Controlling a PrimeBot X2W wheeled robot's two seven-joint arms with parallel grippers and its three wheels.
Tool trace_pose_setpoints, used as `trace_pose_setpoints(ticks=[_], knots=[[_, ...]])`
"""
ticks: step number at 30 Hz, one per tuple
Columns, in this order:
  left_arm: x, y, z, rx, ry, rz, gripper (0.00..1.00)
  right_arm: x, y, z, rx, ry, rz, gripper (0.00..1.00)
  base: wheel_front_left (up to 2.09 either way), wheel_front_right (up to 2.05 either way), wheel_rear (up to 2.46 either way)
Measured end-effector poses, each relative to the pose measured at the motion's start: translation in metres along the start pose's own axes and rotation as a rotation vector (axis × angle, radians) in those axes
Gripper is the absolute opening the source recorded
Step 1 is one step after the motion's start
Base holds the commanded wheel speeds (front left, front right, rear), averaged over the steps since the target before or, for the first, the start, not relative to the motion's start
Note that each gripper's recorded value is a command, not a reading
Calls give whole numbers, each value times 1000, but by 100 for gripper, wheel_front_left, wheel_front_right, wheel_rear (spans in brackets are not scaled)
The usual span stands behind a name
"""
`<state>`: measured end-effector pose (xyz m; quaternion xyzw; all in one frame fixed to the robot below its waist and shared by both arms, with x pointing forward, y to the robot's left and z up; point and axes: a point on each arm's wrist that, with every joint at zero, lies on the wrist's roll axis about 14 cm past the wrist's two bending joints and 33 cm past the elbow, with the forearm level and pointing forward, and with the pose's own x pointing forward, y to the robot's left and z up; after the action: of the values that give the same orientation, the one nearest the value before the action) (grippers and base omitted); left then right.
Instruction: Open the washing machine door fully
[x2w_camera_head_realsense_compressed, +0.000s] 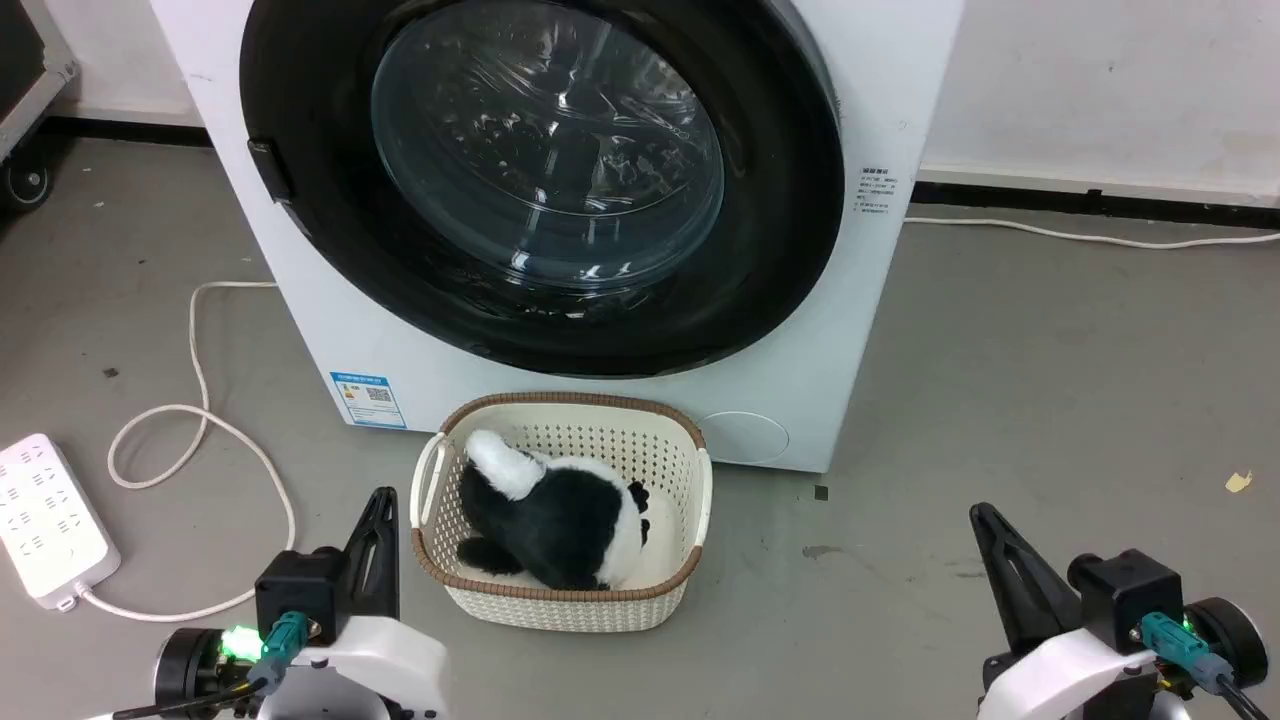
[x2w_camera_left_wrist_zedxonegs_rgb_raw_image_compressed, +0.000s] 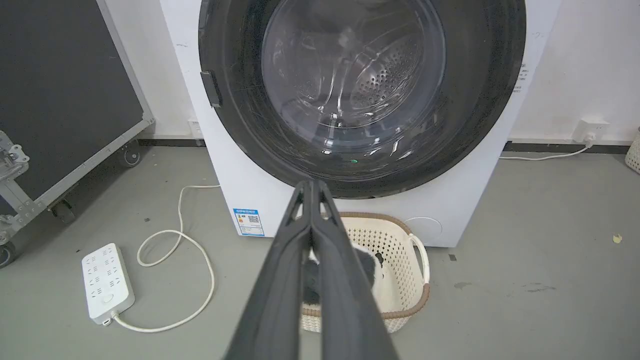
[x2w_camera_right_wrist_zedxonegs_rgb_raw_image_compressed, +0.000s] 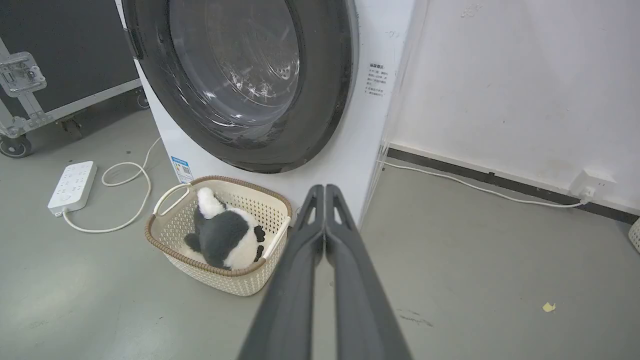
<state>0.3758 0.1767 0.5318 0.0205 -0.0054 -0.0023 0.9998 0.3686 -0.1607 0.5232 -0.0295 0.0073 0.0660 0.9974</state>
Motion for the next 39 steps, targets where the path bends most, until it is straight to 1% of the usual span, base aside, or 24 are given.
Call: trace_pose_setpoints(ticks=[39], knots=[[0,0,0,0,0,0,0,0,0,0,0,0,0,0,0,0,0]])
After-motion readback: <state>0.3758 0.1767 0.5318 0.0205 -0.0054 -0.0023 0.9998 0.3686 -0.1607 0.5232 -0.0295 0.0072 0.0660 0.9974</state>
